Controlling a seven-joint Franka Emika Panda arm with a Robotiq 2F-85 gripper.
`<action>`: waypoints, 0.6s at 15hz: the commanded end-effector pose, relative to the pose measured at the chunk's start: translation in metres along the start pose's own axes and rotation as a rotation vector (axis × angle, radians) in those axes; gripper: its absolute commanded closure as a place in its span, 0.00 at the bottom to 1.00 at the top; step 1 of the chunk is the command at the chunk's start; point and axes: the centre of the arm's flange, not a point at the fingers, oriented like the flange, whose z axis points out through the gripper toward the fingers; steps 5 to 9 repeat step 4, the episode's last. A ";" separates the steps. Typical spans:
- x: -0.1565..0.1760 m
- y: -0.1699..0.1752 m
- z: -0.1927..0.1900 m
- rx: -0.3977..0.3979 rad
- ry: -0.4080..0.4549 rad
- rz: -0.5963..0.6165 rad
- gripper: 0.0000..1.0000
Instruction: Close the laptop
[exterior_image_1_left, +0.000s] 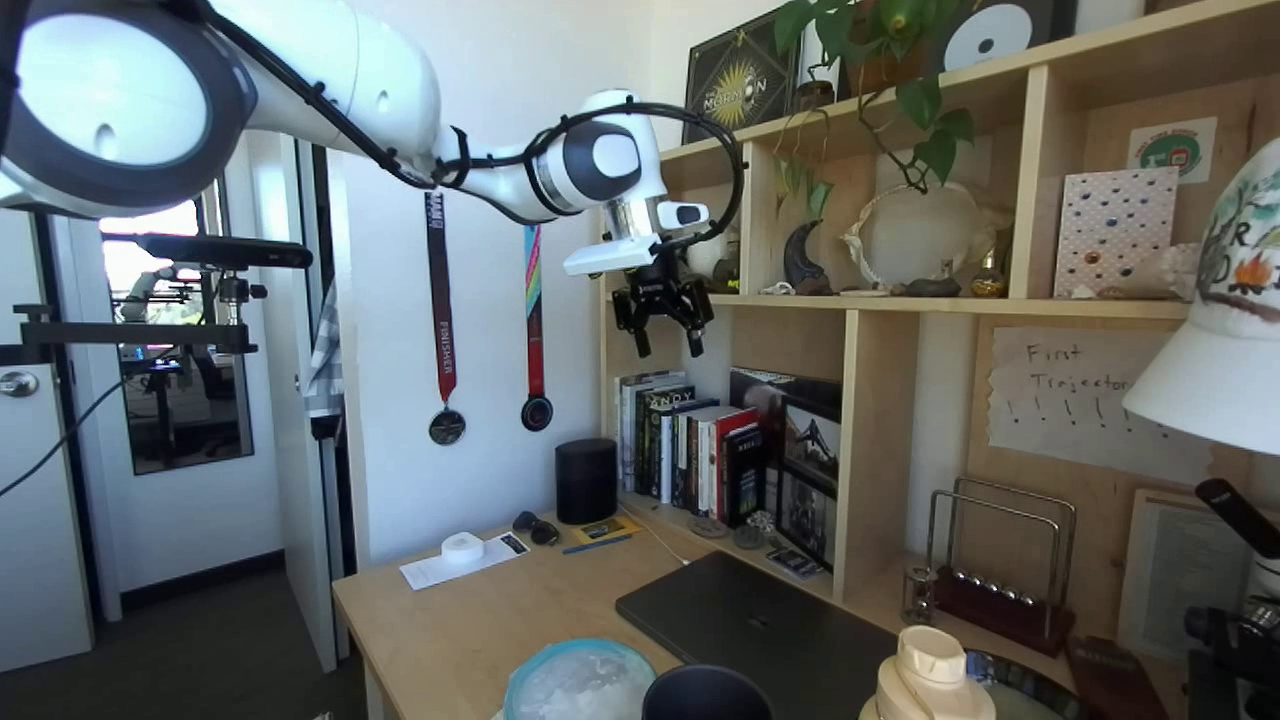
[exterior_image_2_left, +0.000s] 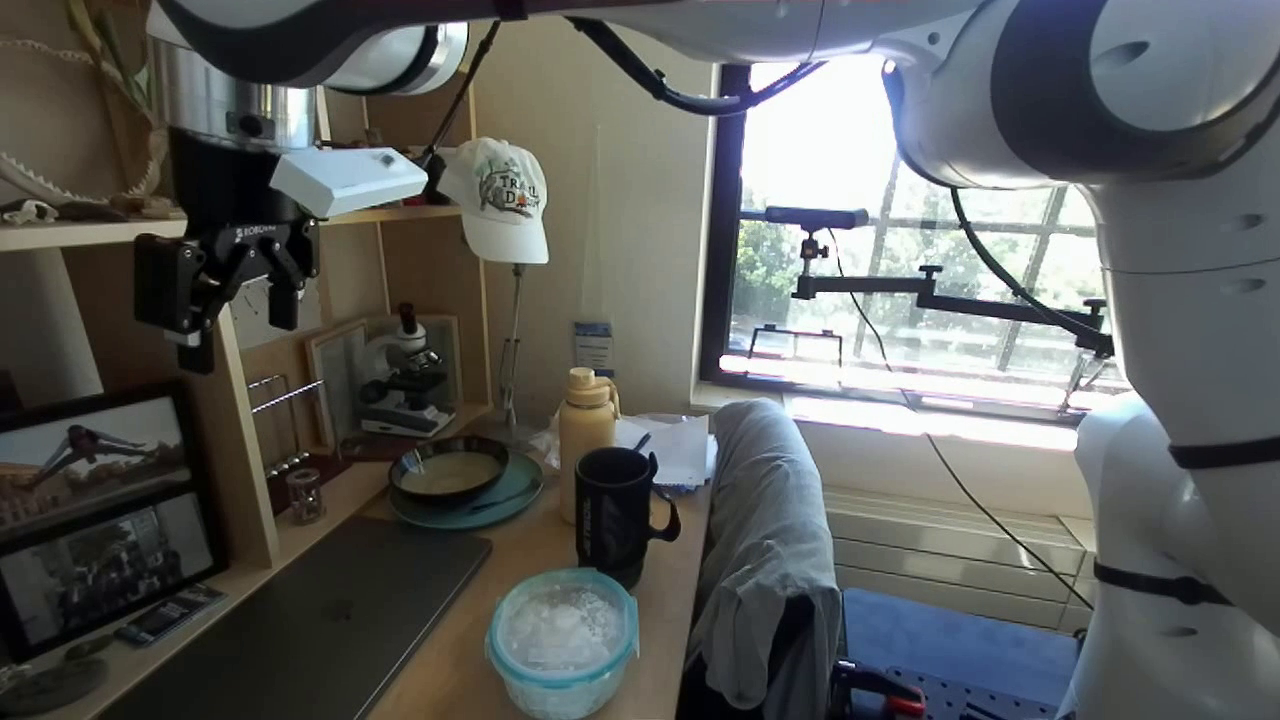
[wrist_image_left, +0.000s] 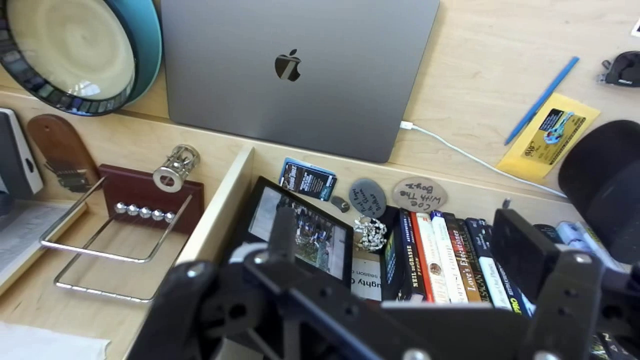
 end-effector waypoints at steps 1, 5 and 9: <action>-0.007 0.000 -0.015 -0.009 -0.030 -0.014 0.00; -0.005 -0.002 -0.018 -0.011 -0.015 -0.018 0.00; -0.005 -0.002 -0.018 -0.011 -0.015 -0.018 0.00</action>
